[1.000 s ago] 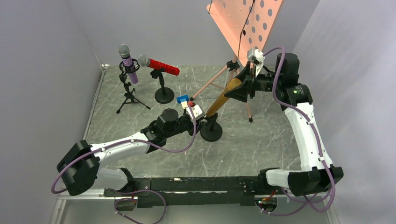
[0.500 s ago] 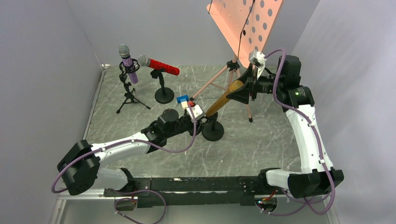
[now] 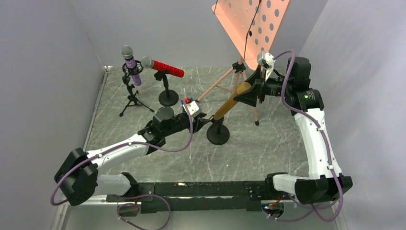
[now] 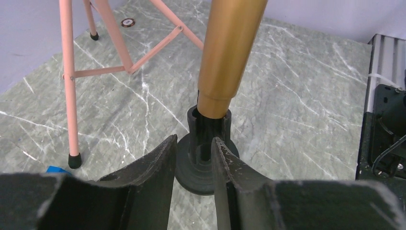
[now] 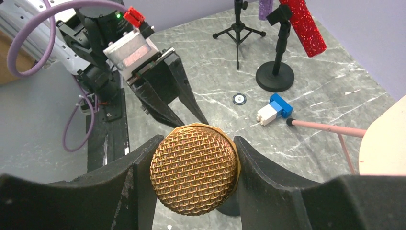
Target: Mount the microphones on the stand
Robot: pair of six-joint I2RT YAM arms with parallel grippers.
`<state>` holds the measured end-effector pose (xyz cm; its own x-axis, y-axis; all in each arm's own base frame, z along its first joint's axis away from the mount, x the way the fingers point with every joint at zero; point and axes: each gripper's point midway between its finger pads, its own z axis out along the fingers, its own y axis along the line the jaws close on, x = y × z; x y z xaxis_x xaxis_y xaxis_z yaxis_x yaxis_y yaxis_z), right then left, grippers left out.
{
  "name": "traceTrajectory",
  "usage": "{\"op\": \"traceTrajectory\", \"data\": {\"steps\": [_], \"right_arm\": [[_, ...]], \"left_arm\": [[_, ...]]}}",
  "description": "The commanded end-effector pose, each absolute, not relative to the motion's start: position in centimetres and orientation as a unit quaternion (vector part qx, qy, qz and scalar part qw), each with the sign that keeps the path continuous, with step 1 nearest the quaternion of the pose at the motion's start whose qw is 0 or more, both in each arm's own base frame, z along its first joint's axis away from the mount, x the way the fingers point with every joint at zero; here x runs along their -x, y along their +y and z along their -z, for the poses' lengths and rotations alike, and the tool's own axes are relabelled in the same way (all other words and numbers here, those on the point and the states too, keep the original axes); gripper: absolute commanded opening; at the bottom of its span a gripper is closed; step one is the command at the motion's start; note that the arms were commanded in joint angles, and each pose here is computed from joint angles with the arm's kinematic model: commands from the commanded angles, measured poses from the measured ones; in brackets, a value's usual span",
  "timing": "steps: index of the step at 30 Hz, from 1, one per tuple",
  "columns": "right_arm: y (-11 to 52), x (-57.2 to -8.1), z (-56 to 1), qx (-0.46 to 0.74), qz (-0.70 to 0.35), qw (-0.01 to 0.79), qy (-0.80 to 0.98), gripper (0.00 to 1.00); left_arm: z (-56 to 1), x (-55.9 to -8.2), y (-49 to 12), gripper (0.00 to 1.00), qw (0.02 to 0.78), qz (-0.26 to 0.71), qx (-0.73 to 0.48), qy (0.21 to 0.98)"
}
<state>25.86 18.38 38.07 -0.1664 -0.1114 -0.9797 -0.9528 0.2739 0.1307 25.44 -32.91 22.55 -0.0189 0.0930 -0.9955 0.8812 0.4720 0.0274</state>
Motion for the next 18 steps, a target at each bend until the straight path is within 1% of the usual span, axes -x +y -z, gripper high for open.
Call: {"op": "traceTrajectory", "data": {"steps": [1,8,18], "right_arm": [[18.6,-25.7,-38.6,0.427,-0.441,0.492,0.617,0.13],[18.8,-26.3,-37.4,0.419,-0.461,0.474,0.623,0.13],[18.5,-26.7,-36.3,0.422,-0.443,0.470,0.637,0.13]], "left_arm": [[-25.3,-24.2,-33.3,0.38,0.599,0.384,-0.401,0.578],[-24.7,-23.6,-33.3,0.37,0.589,0.392,-0.410,0.575],[-23.4,-23.7,-33.7,0.37,0.575,0.392,-0.421,0.582]]}}
